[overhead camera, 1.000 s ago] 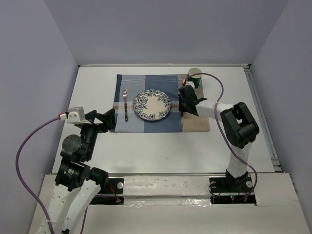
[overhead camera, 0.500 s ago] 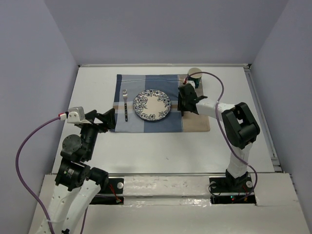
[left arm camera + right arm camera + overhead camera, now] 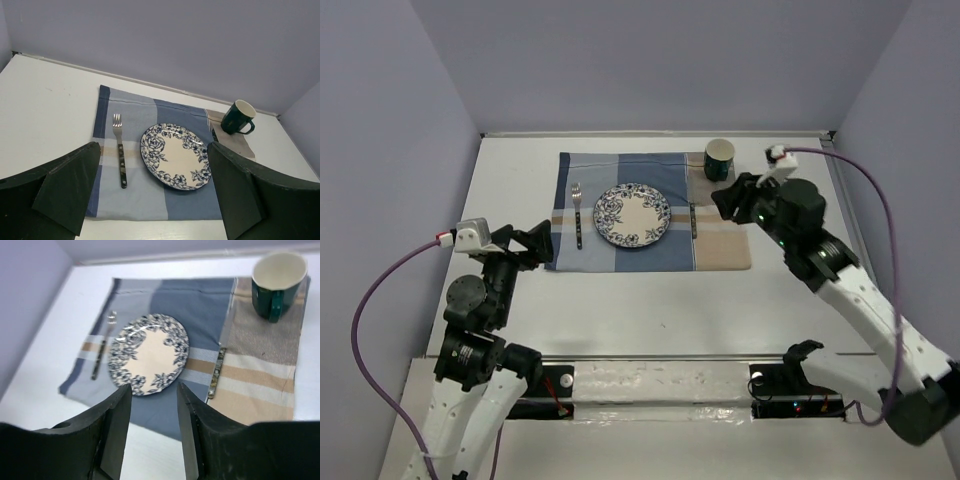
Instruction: Set the dinner table for one person
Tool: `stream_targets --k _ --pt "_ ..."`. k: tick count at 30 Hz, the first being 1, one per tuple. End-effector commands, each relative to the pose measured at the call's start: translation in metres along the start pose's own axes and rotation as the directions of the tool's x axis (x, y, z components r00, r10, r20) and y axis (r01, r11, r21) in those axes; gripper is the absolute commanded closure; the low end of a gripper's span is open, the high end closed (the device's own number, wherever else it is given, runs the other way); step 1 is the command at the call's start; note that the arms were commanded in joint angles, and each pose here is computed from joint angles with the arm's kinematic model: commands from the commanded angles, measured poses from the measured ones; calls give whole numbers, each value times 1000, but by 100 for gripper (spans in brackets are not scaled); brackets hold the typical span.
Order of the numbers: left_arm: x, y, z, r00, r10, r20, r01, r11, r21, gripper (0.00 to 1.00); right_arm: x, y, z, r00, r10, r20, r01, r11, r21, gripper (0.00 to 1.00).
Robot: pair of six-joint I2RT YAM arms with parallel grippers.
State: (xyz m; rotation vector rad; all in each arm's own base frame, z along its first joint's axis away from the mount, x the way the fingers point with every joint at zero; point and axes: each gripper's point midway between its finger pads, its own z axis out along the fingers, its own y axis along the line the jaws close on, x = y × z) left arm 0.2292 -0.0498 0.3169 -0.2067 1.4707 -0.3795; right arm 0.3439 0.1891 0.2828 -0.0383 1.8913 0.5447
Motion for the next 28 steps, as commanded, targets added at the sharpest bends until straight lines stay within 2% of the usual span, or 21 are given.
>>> stream_targets --k 1,3,4,6,8,12,15,16,19,25,28 --pt "-15 -7 6 999 20 42 -21 999 27 1 -25 28 -70 988 -29 148 59 978 -200 48" --pt "-10 -12 8 999 24 23 -26 998 54 1 -41 30 -108 968 -19 250 77 971 -226 39" --pt "-10 -14 8 999 25 22 -26 997 68 1 -45 29 -119 960 -13 280 79 971 -225 19" --pt "-17 -21 3 999 15 51 -21 993 112 1 -53 23 -145 936 14 351 67 974 -217 1" --pt "-29 -27 -5 995 -3 105 -12 989 148 1 -56 15 -161 917 39 398 43 980 -197 0" --pt "-43 -37 -15 991 -2 130 -24 981 193 1 -58 4 -177 897 34 440 40 987 -158 0" --pt "-56 -43 -22 990 -6 138 -24 977 210 1 -71 -10 -206 858 47 512 8 994 -105 0" --pt "-62 -44 -26 990 -16 140 -14 977 211 1 -76 -18 -220 828 57 557 -14 997 -80 0" --pt "-67 -46 -33 988 -25 149 -9 975 221 1 -79 -33 -235 789 68 611 -59 998 -35 0" --pt "-48 -49 -38 995 -20 93 -5 965 260 1 -58 -38 -224 820 59 569 -52 998 -29 0" --pt "-50 -48 -40 996 -21 91 -3 967 256 1 -57 -36 -220 837 12 547 -6 1000 -12 0"
